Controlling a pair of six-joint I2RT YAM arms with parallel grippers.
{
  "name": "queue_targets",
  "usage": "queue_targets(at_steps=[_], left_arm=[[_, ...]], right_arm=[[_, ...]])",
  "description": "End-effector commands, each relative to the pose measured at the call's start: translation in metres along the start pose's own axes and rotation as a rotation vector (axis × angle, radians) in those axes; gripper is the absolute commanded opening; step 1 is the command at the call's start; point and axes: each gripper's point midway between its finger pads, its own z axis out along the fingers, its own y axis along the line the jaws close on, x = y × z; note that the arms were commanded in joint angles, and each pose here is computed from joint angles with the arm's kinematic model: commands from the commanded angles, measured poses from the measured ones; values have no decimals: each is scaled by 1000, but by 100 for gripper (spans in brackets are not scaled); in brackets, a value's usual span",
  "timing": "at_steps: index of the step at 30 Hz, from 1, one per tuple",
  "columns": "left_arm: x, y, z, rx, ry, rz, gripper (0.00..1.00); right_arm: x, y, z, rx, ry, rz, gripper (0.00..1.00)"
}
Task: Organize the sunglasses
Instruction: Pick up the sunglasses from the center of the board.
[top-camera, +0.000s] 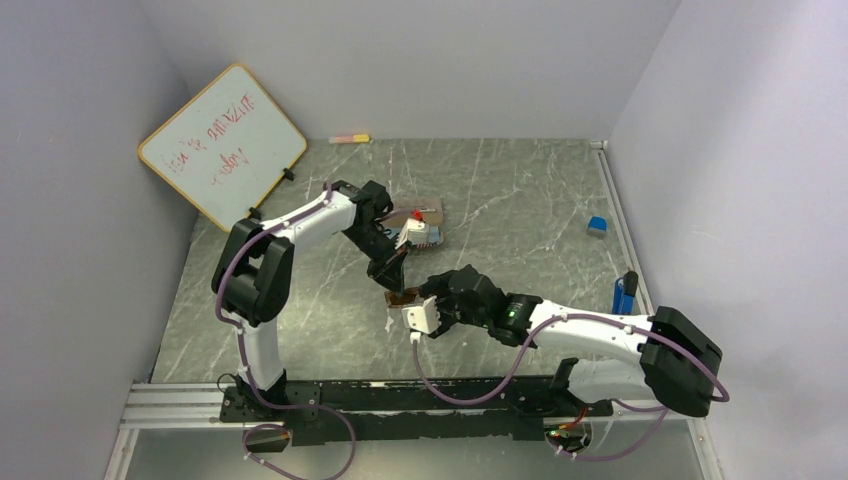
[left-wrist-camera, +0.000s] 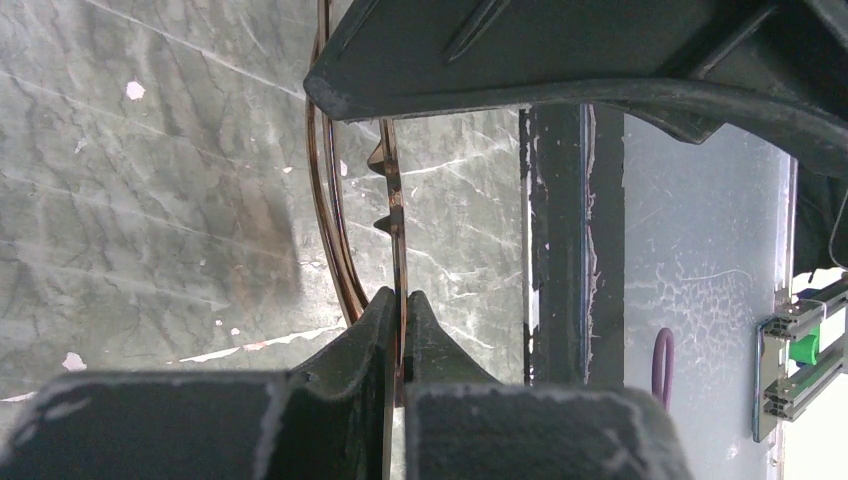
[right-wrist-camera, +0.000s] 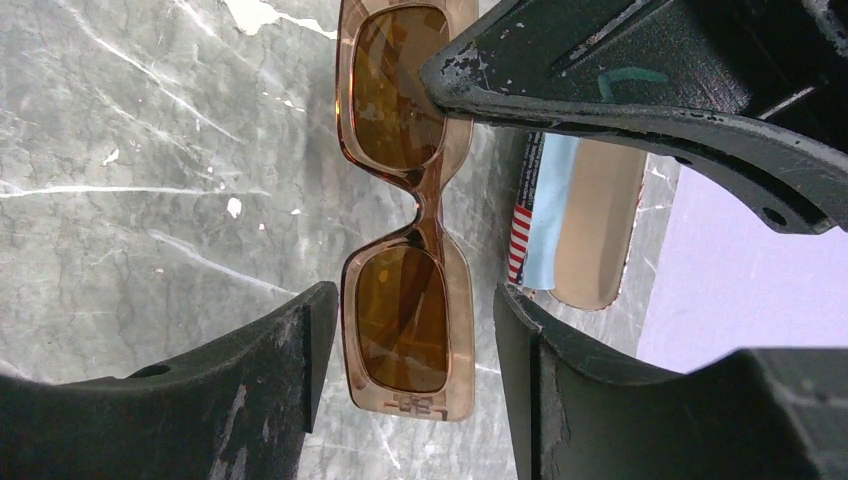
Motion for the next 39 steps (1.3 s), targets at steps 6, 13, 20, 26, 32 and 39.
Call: queue_targets(at_steps=[6, 13, 20, 26, 32, 39], left_arm=[[-16, -6, -6, 47, -59, 44, 5], [-15, -7, -6, 57, -60, 41, 5], [-17, -7, -7, 59, -67, 42, 5], [-19, -4, -14, 40, -83, 38, 34], [-36, -6, -55, -80, -159, 96, 97], [-39, 1, -158, -418, -377, 93, 97]], right_arm=[[-4, -5, 2, 26, -8, -10, 62], [-4, -6, 3, 40, 1, -14, 56], [-7, -8, 3, 38, -3, -5, 39], [-9, -10, 1, 42, -7, 4, 36], [-13, -18, 0, 63, -14, 39, 35], [-15, -42, 4, 93, 22, 106, 36]])
